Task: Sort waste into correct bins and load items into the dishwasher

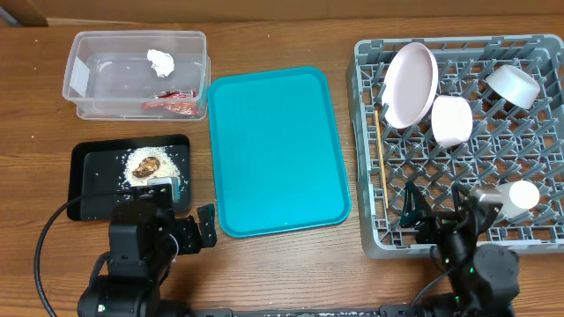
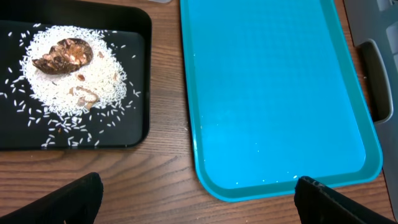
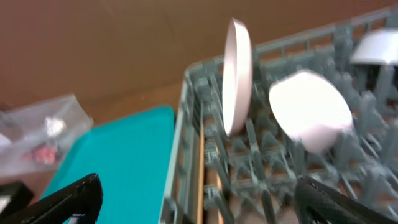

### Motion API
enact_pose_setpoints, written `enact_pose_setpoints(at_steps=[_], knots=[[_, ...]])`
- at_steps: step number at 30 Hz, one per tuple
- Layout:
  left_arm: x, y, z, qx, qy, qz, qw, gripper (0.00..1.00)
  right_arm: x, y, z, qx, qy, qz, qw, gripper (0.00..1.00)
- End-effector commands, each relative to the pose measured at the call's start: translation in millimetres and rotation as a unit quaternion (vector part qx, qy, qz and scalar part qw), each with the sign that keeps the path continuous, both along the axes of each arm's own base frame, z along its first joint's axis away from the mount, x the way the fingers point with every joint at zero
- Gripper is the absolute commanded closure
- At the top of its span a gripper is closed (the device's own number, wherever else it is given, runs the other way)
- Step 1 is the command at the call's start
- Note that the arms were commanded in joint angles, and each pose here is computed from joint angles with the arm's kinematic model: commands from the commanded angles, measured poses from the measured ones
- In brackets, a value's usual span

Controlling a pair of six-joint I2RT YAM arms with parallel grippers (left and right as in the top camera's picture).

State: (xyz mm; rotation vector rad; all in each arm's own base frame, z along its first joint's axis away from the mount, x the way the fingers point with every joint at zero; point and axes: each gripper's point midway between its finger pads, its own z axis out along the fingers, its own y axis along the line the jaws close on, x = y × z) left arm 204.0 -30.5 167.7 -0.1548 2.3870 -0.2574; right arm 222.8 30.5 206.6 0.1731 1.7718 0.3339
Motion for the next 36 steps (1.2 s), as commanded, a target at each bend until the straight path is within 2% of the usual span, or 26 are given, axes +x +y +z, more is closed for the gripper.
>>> enact_pose_setpoints(at_steps=[1,5,11,18,20,36], knots=[[0,0,-1,-0.007,0.003,0.007,1.000,0.00,2,1,3,-0.009,-0.059,0.005,0.998,0.00],[0,0,-1,-0.007,0.003,0.007,1.000,0.00,12,3,9,-0.027,-0.122,0.009,0.992,0.00],[0,0,-1,-0.007,0.003,0.007,1.000,0.00,19,-4,7,-0.035,-0.175,-0.007,0.984,0.00],[0,0,-1,-0.007,0.003,0.008,1.000,0.00,21,-1,-12,-0.127,-0.155,0.013,0.980,0.00],[0,0,-1,-0.007,0.003,0.008,1.000,0.00,22,-1,-38,-0.129,-0.103,0.020,0.986,0.00],[0,0,-1,-0.007,0.003,0.007,1.000,0.00,22,-2,-36,-0.128,-0.105,0.016,0.986,0.00]])
